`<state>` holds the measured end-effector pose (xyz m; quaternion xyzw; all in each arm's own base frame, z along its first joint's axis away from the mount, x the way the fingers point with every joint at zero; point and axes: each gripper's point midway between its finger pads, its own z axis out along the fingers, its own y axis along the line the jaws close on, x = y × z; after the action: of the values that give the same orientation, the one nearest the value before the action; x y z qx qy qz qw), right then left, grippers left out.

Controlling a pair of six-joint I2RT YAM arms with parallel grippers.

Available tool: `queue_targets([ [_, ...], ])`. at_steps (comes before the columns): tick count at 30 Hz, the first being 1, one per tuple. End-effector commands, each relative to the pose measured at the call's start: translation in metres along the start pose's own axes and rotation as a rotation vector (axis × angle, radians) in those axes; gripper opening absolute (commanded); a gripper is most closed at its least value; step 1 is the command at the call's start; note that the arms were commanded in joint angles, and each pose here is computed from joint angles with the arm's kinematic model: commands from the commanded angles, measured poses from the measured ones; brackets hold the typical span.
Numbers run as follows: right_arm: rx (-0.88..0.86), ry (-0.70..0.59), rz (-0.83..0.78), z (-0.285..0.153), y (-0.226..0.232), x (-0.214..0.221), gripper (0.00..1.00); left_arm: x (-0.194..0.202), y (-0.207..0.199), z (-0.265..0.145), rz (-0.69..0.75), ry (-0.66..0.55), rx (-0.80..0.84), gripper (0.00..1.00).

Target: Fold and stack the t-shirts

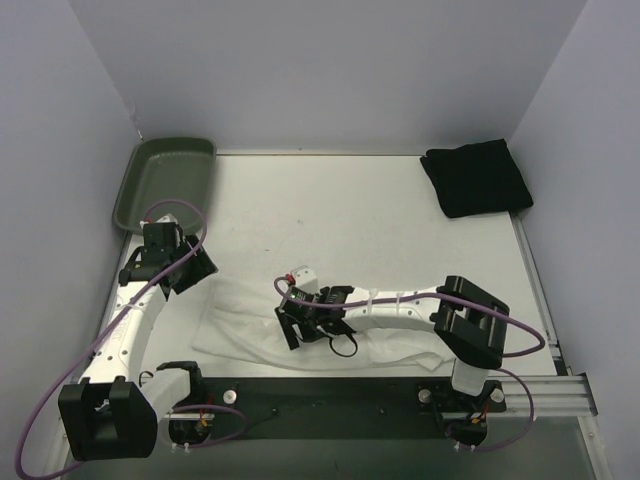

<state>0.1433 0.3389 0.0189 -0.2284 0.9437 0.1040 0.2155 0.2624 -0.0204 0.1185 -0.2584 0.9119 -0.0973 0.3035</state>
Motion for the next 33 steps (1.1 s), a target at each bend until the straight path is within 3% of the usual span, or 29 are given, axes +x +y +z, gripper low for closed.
queue_targets([
  [1, 0.091, -0.146, -0.007, -0.027, -0.005, -0.046, 0.85, -0.014, -0.003, -0.004, 0.012, -0.062, 0.021, 0.68],
  [9, 0.103, -0.206, 0.17, -0.02, -0.037, -0.105, 0.86, -0.012, -0.009, -0.001, 0.021, -0.049, 0.055, 0.68],
  [12, 0.139, -0.202, 0.259, -0.012, -0.06, -0.115, 0.86, 0.0, -0.025, 0.006, 0.04, 0.019, 0.133, 0.62],
  [16, 0.222, -0.19, 0.306, -0.013, -0.09, -0.111, 0.86, 0.014, -0.038, 0.013, 0.089, 0.1, 0.139, 0.54],
  [24, 0.243, -0.143, 0.313, -0.015, -0.105, -0.088, 0.86, 0.042, -0.078, 0.009, 0.188, 0.148, 0.184, 0.54],
  [33, 0.252, -0.112, 0.342, -0.019, -0.114, -0.063, 0.86, 0.075, -0.073, 0.045, 0.166, 0.241, 0.149, 0.54],
])
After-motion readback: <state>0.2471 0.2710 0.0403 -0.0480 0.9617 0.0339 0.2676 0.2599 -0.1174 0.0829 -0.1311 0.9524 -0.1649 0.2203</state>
